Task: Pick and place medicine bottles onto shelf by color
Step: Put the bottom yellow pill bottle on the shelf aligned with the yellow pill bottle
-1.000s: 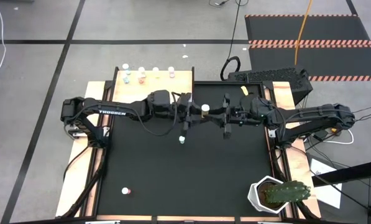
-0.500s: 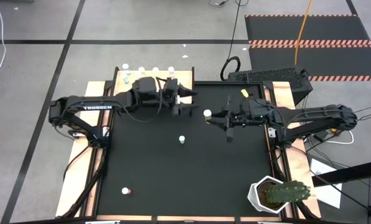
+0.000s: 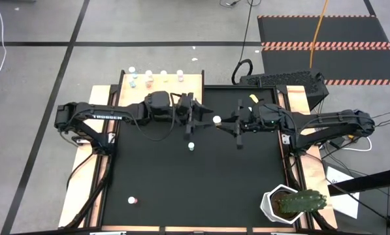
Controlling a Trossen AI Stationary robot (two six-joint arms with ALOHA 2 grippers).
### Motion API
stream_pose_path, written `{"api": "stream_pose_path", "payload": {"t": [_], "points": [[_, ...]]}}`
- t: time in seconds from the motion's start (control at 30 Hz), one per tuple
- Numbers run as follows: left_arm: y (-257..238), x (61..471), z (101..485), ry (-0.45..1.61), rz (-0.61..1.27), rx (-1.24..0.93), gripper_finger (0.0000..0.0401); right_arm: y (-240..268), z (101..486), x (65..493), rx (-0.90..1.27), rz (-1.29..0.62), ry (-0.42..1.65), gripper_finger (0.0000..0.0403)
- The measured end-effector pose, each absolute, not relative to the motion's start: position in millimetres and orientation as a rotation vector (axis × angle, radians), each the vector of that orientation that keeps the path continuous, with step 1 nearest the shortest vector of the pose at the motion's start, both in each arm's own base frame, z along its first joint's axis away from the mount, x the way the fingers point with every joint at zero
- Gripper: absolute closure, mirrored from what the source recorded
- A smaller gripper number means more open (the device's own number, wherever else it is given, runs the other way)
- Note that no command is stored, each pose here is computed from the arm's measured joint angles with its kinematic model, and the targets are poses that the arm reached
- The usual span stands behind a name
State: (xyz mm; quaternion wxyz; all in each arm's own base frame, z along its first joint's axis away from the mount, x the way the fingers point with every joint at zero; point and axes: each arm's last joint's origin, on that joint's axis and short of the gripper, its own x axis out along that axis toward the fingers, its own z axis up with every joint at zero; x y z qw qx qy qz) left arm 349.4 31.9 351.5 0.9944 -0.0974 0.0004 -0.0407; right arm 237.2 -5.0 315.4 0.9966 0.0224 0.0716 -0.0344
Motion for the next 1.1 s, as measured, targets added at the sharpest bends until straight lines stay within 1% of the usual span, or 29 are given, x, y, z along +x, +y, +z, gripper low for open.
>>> {"api": "stream_pose_path", "payload": {"t": [0.17, 0.27, 0.37, 0.77, 0.87, 1.1], "points": [[32.3, 357.7, 343.8, -0.006, -0.038, -0.191, 0.0123, -5.0, 315.3, 237.2, 0.037, -0.068, 0.144, 0.0305], [31.9, 365.4, 338.3, -0.031, -0.043, -0.194, 0.0123, -5.0, 315.5, 237.3, 0.038, -0.068, 0.143, 0.0305], [30.6, 368.6, 333.1, -0.011, -0.046, -0.204, 0.0123, -4.5, 315.4, 237.3, 0.041, -0.066, 0.143, 0.0305], [29.3, 368.7, 332.7, -0.006, -0.049, -0.203, 0.0126, -4.4, 315.4, 237.3, 0.056, -0.065, 0.143, 0.0305], [29.3, 368.7, 332.8, -0.007, -0.049, -0.203, 0.0142, -4.4, 315.4, 237.3, 0.056, -0.065, 0.143, 0.0305], [29.3, 368.7, 332.8, -0.007, -0.051, -0.203, 0.0218, -4.4, 315.4, 237.3, 0.057, -0.064, 0.143, 0.0305]]}}
